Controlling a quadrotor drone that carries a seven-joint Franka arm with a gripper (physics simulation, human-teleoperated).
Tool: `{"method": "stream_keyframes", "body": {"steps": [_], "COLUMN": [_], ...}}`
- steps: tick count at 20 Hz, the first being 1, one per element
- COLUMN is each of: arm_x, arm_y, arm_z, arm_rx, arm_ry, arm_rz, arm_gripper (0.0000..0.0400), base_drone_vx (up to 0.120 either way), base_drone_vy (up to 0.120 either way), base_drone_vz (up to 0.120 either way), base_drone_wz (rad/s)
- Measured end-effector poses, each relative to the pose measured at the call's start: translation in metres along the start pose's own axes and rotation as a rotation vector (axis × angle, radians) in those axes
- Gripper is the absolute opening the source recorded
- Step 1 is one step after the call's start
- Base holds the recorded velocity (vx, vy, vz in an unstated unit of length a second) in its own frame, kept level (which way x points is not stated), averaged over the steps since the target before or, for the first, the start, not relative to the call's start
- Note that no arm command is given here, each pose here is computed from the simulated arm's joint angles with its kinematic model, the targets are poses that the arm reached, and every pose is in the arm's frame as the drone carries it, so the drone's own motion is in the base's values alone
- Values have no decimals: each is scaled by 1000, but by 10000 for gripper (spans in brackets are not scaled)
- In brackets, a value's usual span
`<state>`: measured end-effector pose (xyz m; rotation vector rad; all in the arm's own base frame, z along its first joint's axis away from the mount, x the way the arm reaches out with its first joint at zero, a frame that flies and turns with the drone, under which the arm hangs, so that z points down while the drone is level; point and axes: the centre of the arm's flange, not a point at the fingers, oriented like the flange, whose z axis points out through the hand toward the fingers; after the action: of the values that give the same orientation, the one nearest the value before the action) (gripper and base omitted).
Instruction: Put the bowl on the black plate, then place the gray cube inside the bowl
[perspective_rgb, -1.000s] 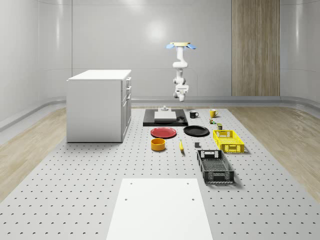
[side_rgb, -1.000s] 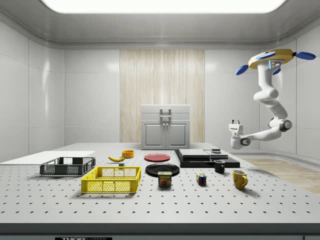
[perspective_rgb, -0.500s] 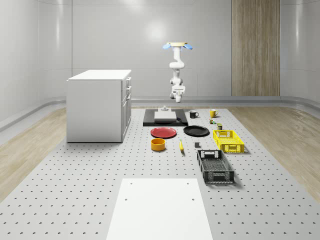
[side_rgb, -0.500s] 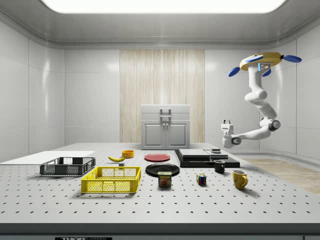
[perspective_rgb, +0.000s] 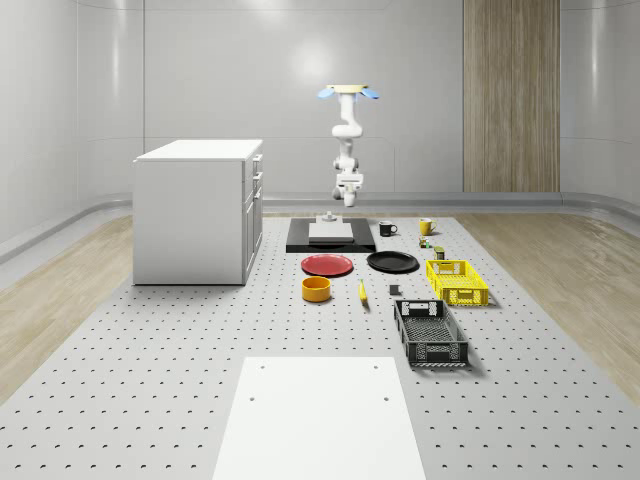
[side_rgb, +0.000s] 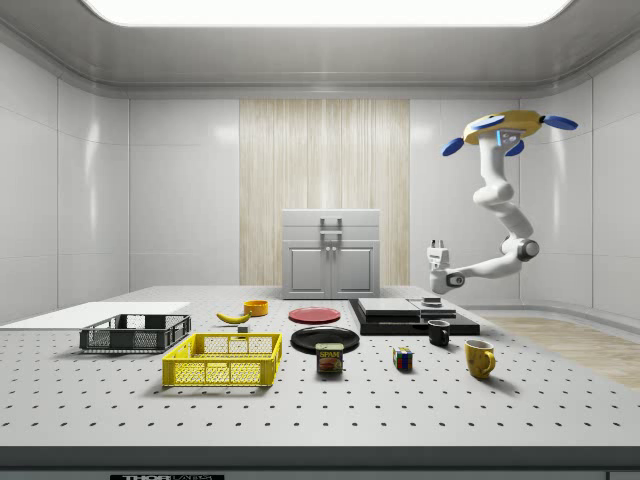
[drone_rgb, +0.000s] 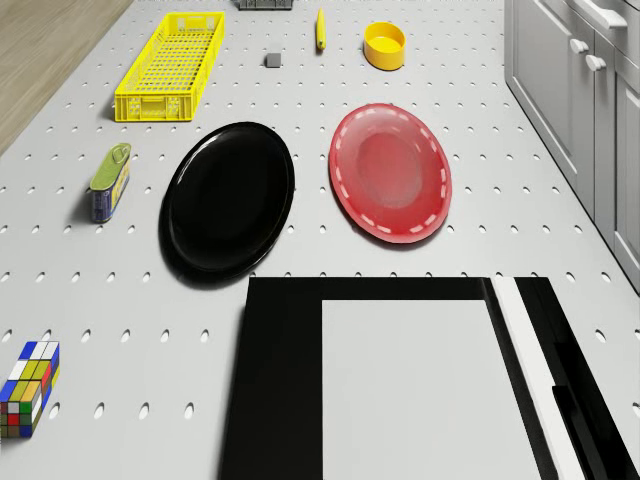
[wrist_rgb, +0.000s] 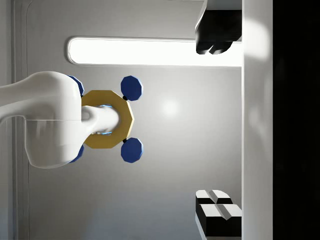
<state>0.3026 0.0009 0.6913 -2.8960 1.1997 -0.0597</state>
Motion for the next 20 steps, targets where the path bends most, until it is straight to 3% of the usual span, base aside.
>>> {"method": "stream_keyframes", "body": {"steps": [13, 20], "arm_x": [-6, -18], "arm_y": [-4, -16], "arm_z": [0, 3], "arm_rx": [-42, -164], "arm_ry": [56, 185], "arm_rz": [-1, -3], "arm_gripper": [400, 400], "base_drone_vx": [120, 120], "base_drone_vy": [-120, -120], "base_drone_vz": [0, 0], "base_drone_wz": [0, 0]}}
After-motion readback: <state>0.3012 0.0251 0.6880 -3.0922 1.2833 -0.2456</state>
